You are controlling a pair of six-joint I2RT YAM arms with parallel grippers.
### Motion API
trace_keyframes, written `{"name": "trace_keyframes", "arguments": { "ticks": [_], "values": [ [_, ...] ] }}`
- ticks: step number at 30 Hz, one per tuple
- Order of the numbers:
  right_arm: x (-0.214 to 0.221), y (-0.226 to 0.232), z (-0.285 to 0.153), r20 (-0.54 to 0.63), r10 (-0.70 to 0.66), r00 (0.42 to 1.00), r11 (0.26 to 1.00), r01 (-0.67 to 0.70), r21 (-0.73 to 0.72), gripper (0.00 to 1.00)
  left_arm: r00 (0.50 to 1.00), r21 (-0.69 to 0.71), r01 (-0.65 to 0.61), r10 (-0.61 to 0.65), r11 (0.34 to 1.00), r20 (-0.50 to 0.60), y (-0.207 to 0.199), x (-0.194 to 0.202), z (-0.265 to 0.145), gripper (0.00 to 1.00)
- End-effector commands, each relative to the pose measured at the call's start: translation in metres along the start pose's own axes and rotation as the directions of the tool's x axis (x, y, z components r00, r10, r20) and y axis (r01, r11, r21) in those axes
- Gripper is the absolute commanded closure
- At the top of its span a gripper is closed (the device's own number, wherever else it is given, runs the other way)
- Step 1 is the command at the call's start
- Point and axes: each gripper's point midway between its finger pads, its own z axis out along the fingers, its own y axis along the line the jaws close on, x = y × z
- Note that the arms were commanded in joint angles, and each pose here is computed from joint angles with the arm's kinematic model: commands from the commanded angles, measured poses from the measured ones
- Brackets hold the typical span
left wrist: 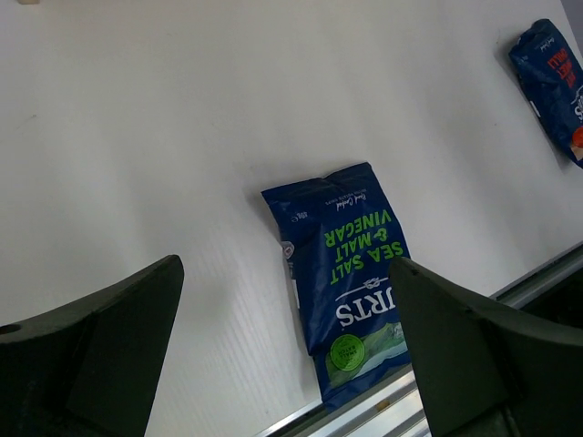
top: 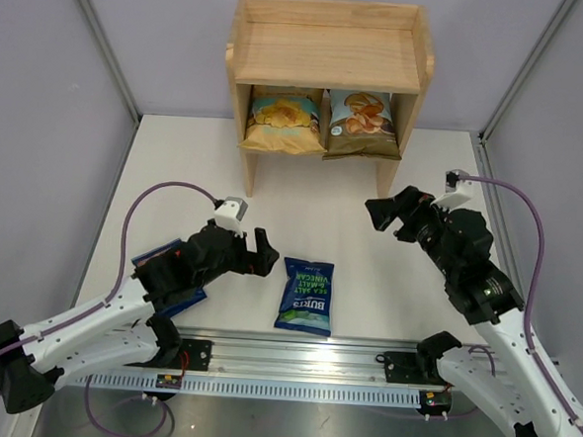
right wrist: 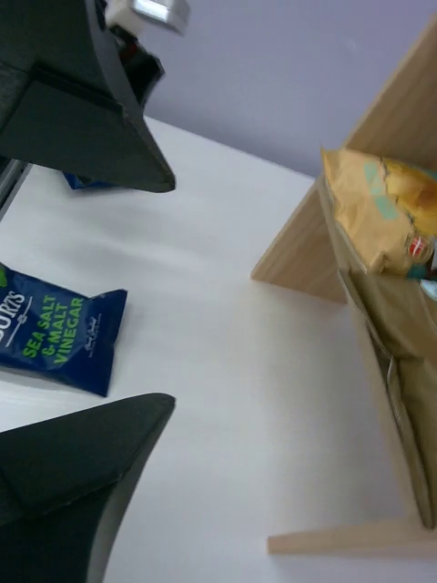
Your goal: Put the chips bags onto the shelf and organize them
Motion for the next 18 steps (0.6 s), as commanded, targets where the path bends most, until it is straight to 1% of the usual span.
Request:
{"name": "trace_keyframes", "arguments": {
  "ticks": [1, 2, 3, 4, 6, 7, 9, 10, 12, 13, 14, 15, 18],
  "values": [
    [0.031, 0.015, -0.038, -0.098, -0.09, 0.991, 0.98, 0.071, -0.186, 0.01, 0.997, 0.135, 0.044, -0.051, 0.99, 0.049, -0.03, -0.011, 0.013, 0.01],
    [0.033, 0.017, -0.044, -0.09, -0.037, 0.995, 0.98, 0.018, -0.2, 0.01, 0.997, 0.146, 0.043, -0.051, 0.988, 0.051, -0.031, -0.008, 0.016, 0.01],
    [0.028, 0.022, -0.059, -0.052, -0.021, 0.998, 0.969, 0.007, -0.247, 0.01, 0.999, 0.145, 0.041, -0.046, 0.989, 0.025, -0.031, -0.001, 0.022, 0.01],
    [0.038, 0.028, -0.065, -0.073, -0.027, 0.997, 0.953, 0.003, -0.304, 0.0, 0.999, 0.147, 0.047, -0.05, 0.988, 0.017, -0.032, 0.001, 0.024, 0.01],
    [0.042, 0.038, -0.079, -0.084, -0.042, 0.996, 0.926, 0.008, -0.376, 0.01, 0.999, 0.147, 0.046, -0.046, 0.988, -0.003, -0.031, 0.008, 0.031, 0.01],
    [0.049, 0.047, -0.088, -0.121, -0.07, 0.99, 0.9, 0.01, -0.436, 0.01, 0.998, 0.133, 0.05, -0.047, 0.99, -0.029, -0.028, 0.016, 0.036, 0.01],
    [0.057, 0.054, -0.096, -0.158, -0.095, 0.983, 0.873, 0.005, -0.489, 0.01, 0.998, 0.13, 0.057, -0.051, 0.99, -0.047, -0.027, 0.023, 0.044, 0.01],
    [0.063, 0.06, -0.104, -0.189, -0.114, 0.975, 0.846, -0.004, -0.533, 0.01, 0.996, 0.114, 0.059, -0.05, 0.992, -0.08, -0.024, 0.032, 0.051, 0.01],
    [0.069, 0.063, -0.108, -0.213, -0.126, 0.969, 0.83, -0.015, -0.558, 0.03, 0.994, 0.116, 0.069, -0.058, 0.991, -0.094, -0.025, 0.035, 0.057, 0.01],
    [0.073, 0.063, -0.109, -0.225, -0.13, 0.966, 0.823, -0.021, -0.568, 0.04, 0.99, 0.118, 0.074, -0.058, 0.99, -0.127, -0.025, 0.046, 0.061, 0.01],
    [0.073, 0.063, -0.11, -0.226, -0.132, 0.965, 0.82, -0.022, -0.572, 0.06, 0.99, 0.139, 0.08, -0.063, 0.987, -0.122, -0.029, 0.044, 0.064, 0.02],
    [0.075, 0.063, -0.11, -0.23, -0.134, 0.964, 0.818, -0.024, -0.575, 0.06, 0.988, 0.151, 0.085, -0.064, 0.985, -0.141, -0.03, 0.05, 0.066, 0.03],
    [0.081, 0.059, -0.106, -0.237, -0.138, 0.962, 0.819, -0.024, -0.573, 0.09, 0.981, 0.143, 0.117, -0.092, 0.983, -0.172, -0.029, 0.059, 0.074, 0.04]
  ]
}}
